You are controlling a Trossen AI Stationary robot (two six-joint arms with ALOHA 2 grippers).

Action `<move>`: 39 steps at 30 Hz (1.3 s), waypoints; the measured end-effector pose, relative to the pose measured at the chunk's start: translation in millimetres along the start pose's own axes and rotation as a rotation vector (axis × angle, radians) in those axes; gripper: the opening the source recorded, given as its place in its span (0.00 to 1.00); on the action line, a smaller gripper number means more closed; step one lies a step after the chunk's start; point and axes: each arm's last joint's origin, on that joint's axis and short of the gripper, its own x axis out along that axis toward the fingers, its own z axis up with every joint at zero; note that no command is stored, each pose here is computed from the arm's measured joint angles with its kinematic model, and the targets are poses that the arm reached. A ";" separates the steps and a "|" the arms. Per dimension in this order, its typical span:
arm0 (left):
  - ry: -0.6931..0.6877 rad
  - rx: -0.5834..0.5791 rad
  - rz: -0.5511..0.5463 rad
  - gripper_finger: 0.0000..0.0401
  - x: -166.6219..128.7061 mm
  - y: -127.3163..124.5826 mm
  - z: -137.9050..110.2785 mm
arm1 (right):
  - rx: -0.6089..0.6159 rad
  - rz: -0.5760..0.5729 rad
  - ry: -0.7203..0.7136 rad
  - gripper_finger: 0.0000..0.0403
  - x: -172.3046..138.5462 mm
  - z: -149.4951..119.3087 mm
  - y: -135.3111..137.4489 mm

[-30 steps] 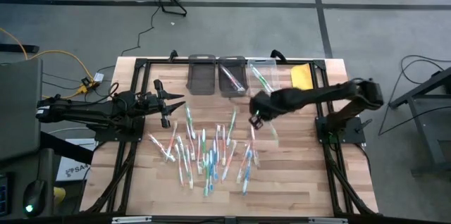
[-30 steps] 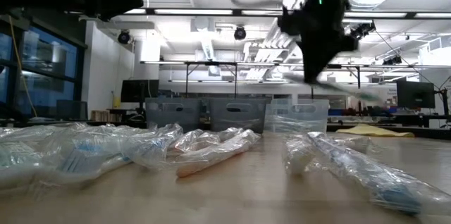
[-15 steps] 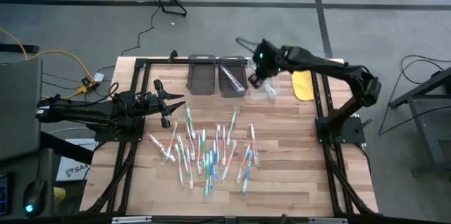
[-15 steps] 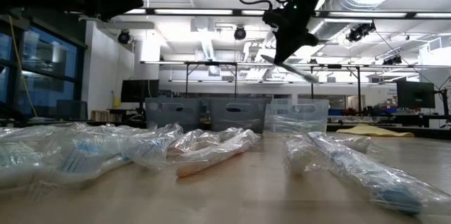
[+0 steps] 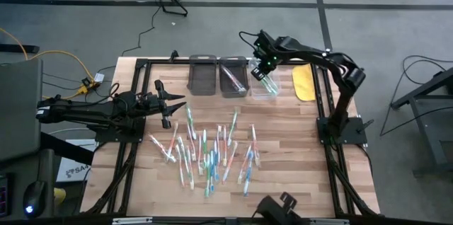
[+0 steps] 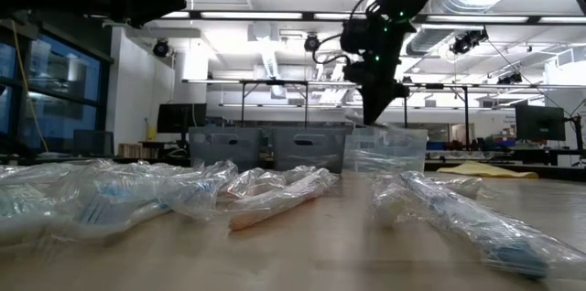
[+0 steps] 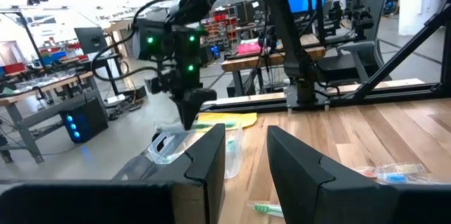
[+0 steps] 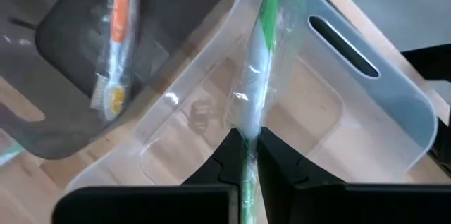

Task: Pick & Place Toothbrushes
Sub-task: Put the green toothbrush into the transparent bin, then put the orange toothbrush into the right black bin

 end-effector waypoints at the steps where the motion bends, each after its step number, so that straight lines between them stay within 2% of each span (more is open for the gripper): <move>1: 0.000 0.000 0.000 0.25 0.0 0.0 0.1 | -0.006 0.002 0.008 0.05 3.1 0.2 -0.3; 10: 0.000 0.000 0.000 0.25 0.0 0.0 0.0 | -0.030 -0.038 0.026 0.09 17.2 1.6 1.4; 22: 0.001 0.000 0.001 0.25 0.0 0.0 -0.1 | 0.030 -0.053 0.047 0.38 16.4 -1.6 8.5; 29: 0.001 0.000 0.001 0.25 0.0 0.0 -0.1 | 0.105 -0.048 0.058 0.45 -7.2 -10.0 15.2; 34: 0.002 0.000 0.004 0.25 0.0 0.1 -0.1 | 0.132 -0.024 0.033 0.44 -35.2 -21.0 37.3; 39: 0.003 0.000 0.004 0.25 0.0 0.1 -0.2 | 0.120 -0.015 0.086 0.44 -44.7 -40.7 77.0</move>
